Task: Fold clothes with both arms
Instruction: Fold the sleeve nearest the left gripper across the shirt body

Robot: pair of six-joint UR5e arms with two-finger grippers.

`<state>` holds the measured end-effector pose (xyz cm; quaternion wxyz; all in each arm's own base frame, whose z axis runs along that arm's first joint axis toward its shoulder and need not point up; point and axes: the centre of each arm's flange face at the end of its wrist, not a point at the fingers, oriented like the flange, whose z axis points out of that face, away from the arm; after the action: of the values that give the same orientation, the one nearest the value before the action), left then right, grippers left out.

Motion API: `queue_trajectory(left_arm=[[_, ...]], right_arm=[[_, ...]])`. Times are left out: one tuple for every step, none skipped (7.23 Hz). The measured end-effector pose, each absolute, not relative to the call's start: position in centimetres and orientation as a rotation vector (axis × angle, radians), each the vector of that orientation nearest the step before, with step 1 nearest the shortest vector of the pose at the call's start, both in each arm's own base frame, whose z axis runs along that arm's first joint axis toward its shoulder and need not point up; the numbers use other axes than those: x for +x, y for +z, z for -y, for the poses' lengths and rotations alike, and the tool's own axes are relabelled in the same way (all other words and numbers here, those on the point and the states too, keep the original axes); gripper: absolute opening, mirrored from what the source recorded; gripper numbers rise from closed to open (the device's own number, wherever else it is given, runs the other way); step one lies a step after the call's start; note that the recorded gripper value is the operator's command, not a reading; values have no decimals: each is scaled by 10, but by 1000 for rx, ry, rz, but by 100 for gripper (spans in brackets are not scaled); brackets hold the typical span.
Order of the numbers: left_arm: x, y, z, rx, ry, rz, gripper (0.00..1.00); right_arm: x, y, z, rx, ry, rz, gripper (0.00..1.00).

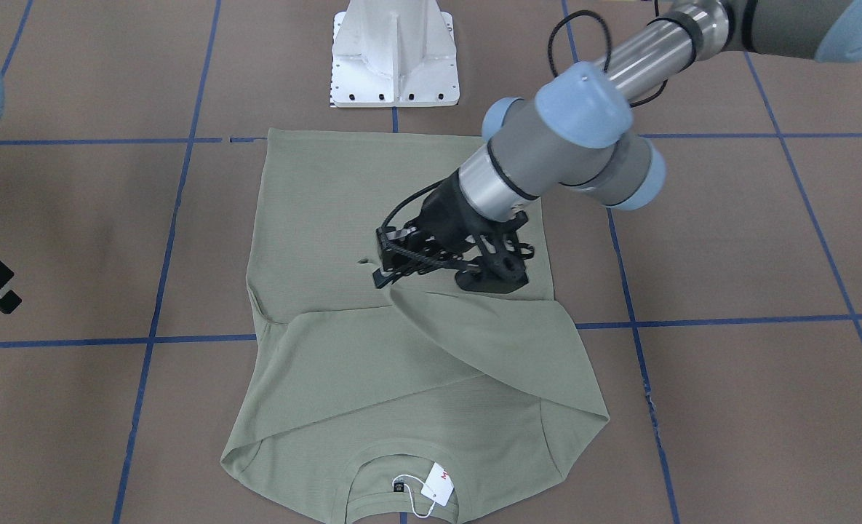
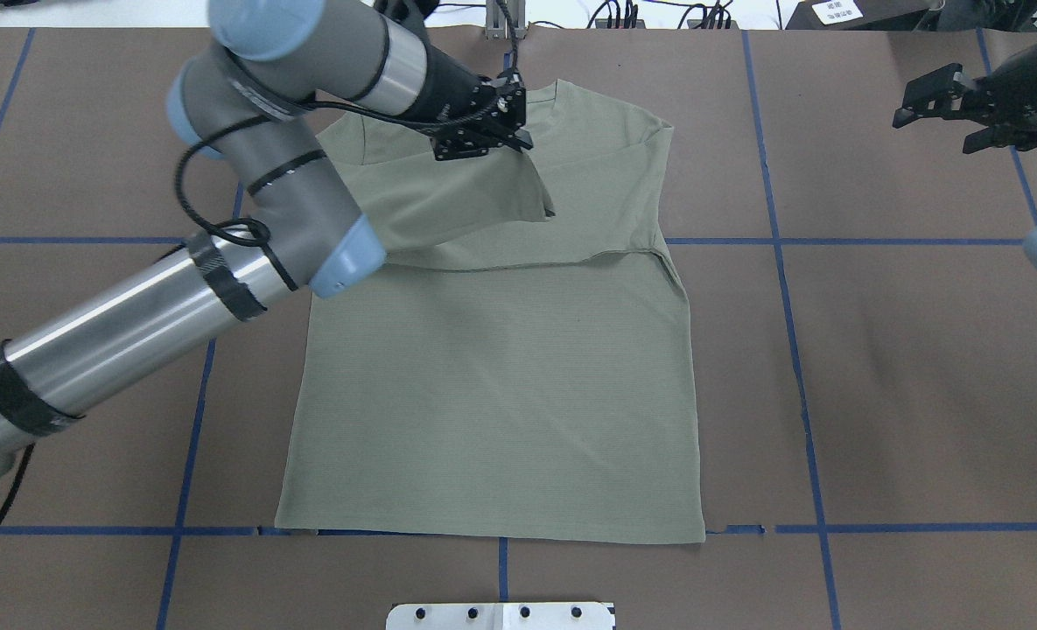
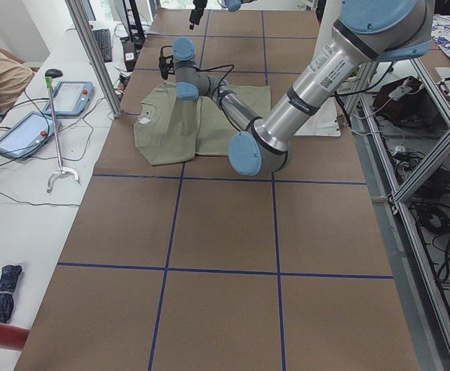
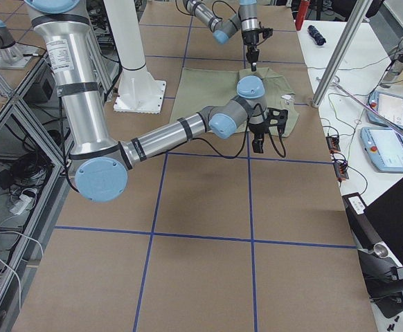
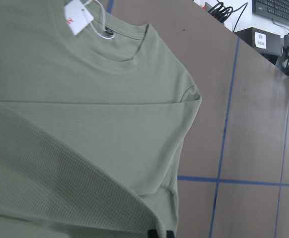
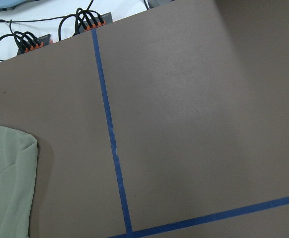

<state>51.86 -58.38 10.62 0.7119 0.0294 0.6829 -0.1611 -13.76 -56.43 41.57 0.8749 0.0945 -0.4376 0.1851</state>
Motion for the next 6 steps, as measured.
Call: queue_trajectory(left_arm=[[575, 101, 581, 104, -426, -1530, 0], [616, 96, 579, 133, -477, -1525, 0], [642, 92, 574, 159, -514, -1517, 0], [660, 83, 570, 182, -540, -1515, 39], [671, 70, 570, 191, -551, -1515, 79], [678, 62, 570, 193, -555, -1512, 86]], right_arm=[[-132, 421, 563, 192, 386, 913, 100], [-129, 424, 561, 190, 387, 912, 100], [-127, 425, 560, 189, 389, 911, 100], [-126, 426, 558, 188, 389, 912, 100], [-125, 425, 555, 190, 389, 913, 100], [-123, 423, 552, 191, 389, 916, 100]])
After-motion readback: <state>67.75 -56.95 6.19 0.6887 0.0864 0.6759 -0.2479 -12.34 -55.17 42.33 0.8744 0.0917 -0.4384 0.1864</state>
